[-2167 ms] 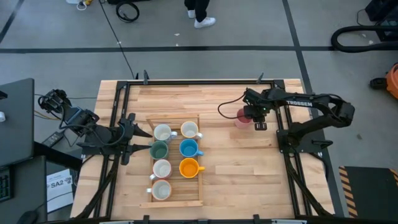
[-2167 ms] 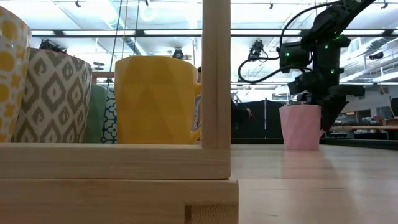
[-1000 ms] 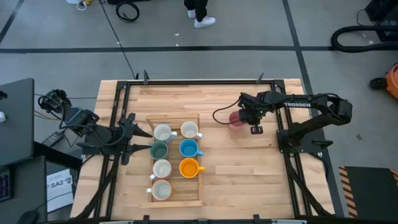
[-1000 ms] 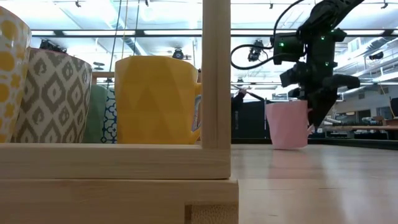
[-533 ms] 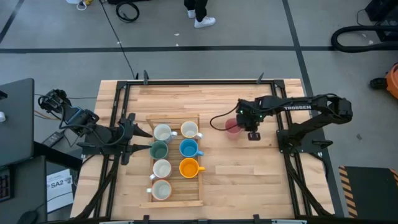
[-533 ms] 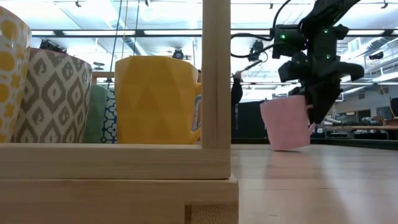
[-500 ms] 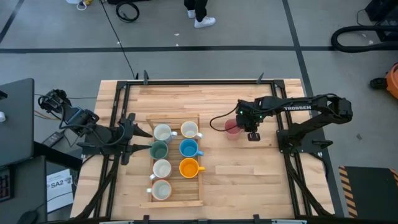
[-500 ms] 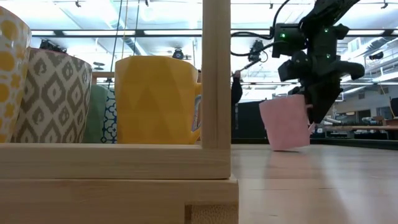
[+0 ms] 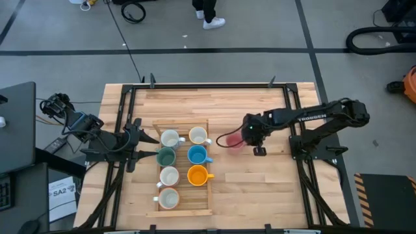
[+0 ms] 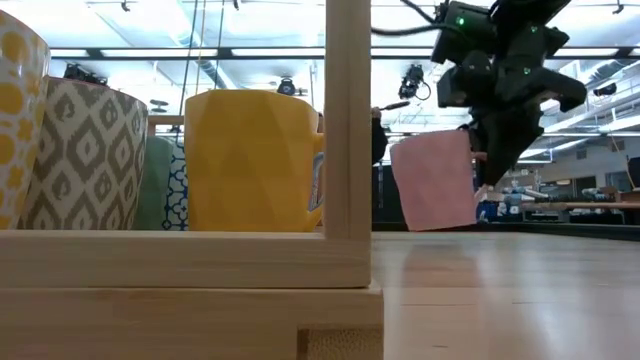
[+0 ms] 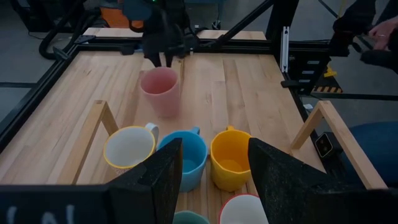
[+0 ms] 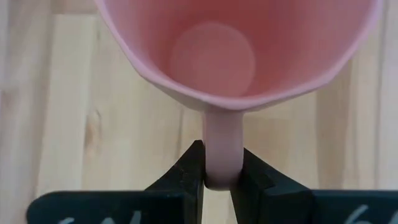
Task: Place coffee mugs
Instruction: Put the pink mug on the shelf aligned with the yellow and white mug
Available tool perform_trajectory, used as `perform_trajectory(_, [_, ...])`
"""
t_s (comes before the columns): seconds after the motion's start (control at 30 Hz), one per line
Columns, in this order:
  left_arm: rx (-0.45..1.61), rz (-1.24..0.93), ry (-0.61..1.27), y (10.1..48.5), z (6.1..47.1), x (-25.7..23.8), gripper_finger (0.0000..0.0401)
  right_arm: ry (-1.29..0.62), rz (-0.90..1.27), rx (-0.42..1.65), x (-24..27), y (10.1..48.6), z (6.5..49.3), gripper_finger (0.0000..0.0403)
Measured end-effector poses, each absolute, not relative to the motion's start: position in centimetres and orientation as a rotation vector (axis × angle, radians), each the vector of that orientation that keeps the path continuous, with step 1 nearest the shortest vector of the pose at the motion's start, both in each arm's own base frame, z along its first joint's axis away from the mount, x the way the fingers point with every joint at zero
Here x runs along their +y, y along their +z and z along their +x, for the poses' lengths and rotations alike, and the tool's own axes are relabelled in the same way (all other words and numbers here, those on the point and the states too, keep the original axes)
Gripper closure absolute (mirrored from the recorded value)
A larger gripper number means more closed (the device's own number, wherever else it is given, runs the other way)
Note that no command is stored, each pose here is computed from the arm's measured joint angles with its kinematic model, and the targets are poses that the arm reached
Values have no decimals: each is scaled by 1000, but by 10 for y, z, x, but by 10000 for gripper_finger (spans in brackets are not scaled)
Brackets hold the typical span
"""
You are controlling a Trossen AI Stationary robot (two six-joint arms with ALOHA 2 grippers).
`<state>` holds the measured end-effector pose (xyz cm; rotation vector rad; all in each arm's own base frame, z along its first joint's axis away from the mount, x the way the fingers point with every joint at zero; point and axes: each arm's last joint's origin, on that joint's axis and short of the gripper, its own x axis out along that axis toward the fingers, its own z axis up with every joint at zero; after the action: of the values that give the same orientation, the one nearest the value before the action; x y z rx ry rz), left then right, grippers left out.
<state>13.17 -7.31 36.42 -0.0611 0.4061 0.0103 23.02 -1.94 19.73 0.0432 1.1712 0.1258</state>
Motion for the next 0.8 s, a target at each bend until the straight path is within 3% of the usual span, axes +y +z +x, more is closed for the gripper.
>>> perform_trajectory(0.8, [406,-62,10,364,132,-73,213,262,36,961,59,208,245,345])
